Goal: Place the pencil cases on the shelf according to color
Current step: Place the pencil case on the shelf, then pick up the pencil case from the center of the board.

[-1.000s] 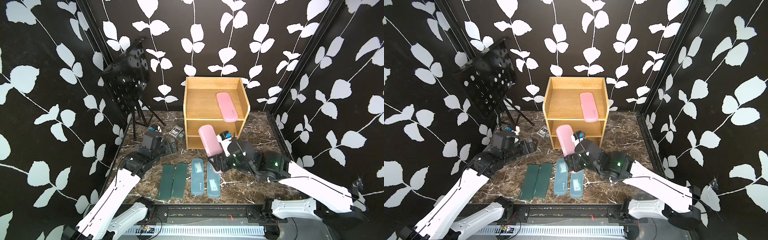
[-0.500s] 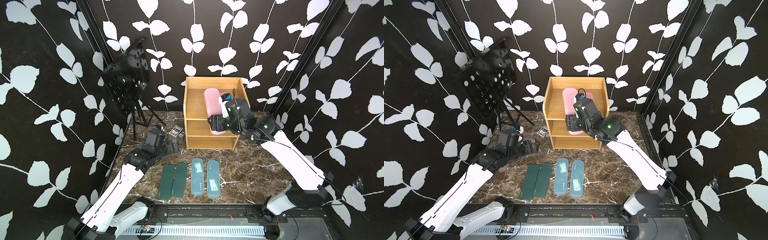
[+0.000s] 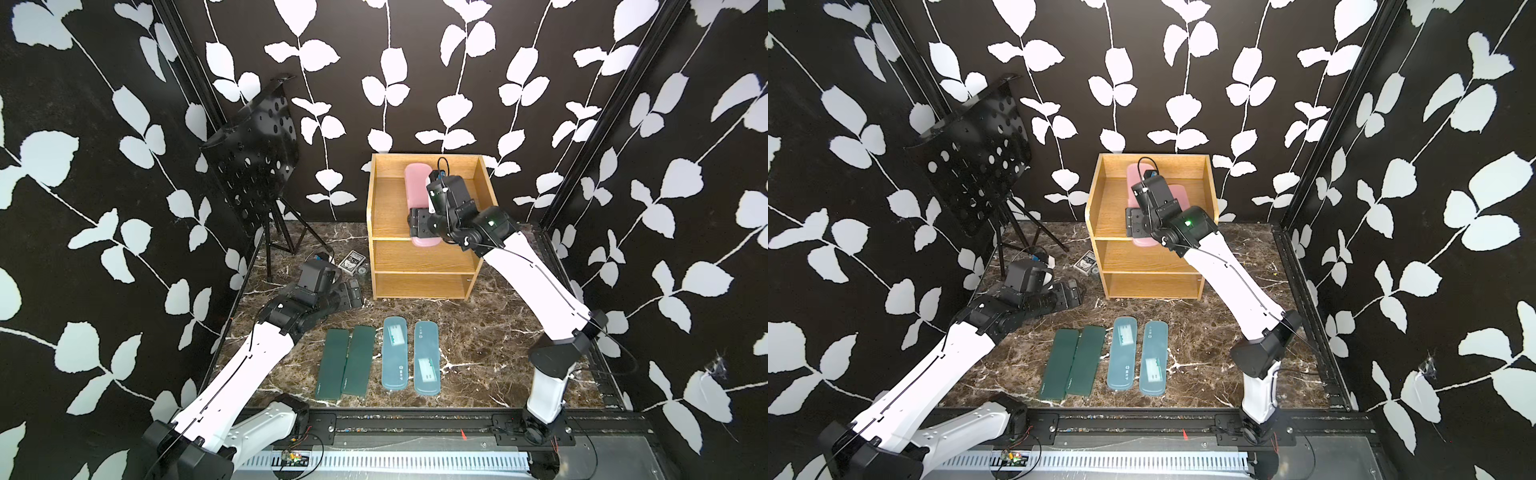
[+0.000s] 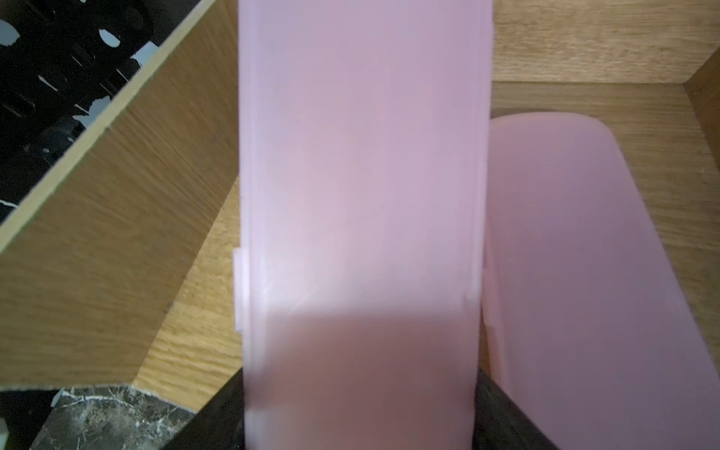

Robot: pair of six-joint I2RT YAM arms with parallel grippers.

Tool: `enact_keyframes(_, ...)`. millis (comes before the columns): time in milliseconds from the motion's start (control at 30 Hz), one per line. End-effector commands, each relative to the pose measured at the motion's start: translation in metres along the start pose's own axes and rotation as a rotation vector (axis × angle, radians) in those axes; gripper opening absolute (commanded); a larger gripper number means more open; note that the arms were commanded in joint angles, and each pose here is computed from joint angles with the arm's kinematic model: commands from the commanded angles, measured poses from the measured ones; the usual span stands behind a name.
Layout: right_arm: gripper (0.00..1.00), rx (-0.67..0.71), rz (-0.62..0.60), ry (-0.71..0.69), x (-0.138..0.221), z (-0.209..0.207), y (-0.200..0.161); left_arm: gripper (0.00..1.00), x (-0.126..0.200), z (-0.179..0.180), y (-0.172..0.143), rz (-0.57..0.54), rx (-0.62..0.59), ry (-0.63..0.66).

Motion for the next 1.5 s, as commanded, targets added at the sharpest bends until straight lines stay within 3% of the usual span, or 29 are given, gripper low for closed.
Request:
enact_keyframes(0,0.58,-0.039,-0.043,-0.014,-0.012,0.000,0.012,0.99,0.001,-0.002,-0.002,-0.009,0.000,-0.025)
enact_keyframes(67,0.63,-0.051,-0.040,-0.012,-0.020,0.001,0.014,0.99,0.001,-0.001,-0.004,-0.003,-0.002,-0.020)
enact_keyframes(200,0.82,-0.077,-0.030,0.010,-0.031,0.001,0.015,0.99,0.001,-0.001,-0.006,0.009,-0.006,-0.017)
enact_keyframes(433,0.91,-0.113,-0.070,0.120,-0.025,0.012,0.025,0.99,0.007,0.002,-0.010,0.005,-0.006,-0.010)
enact_keyframes(667,0.96,-0.098,-0.196,0.289,0.036,0.021,0.052,0.99,0.006,0.003,-0.014,0.020,-0.001,-0.014)
enact_keyframes(833,0.97,-0.101,-0.239,0.338,0.085,0.007,0.046,0.99,0.006,0.005,-0.021,0.030,0.016,-0.010)
enact_keyframes(967,0.97,-0.120,-0.251,0.346,0.113,-0.017,0.017,0.99,0.005,0.010,-0.030,0.042,0.028,0.023)
enact_keyframes(1167,0.97,-0.090,-0.145,0.247,0.122,-0.047,-0.058,0.99,0.002,0.014,-0.040,0.088,0.035,0.044)
enact_keyframes(1467,0.99,-0.097,0.206,-0.013,0.071,-0.083,-0.200,0.99,-0.005,0.024,-0.061,0.119,0.066,0.083)
Point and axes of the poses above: each gripper's point midway between its finger pads, its own x axis back along the fingers, its own z axis along the line the jaws close on, y = z × x, the point moved 10 cm from there along x, back along the fingers, and after that the axes turned 13 degrees about -x, right-handed, at the moved point
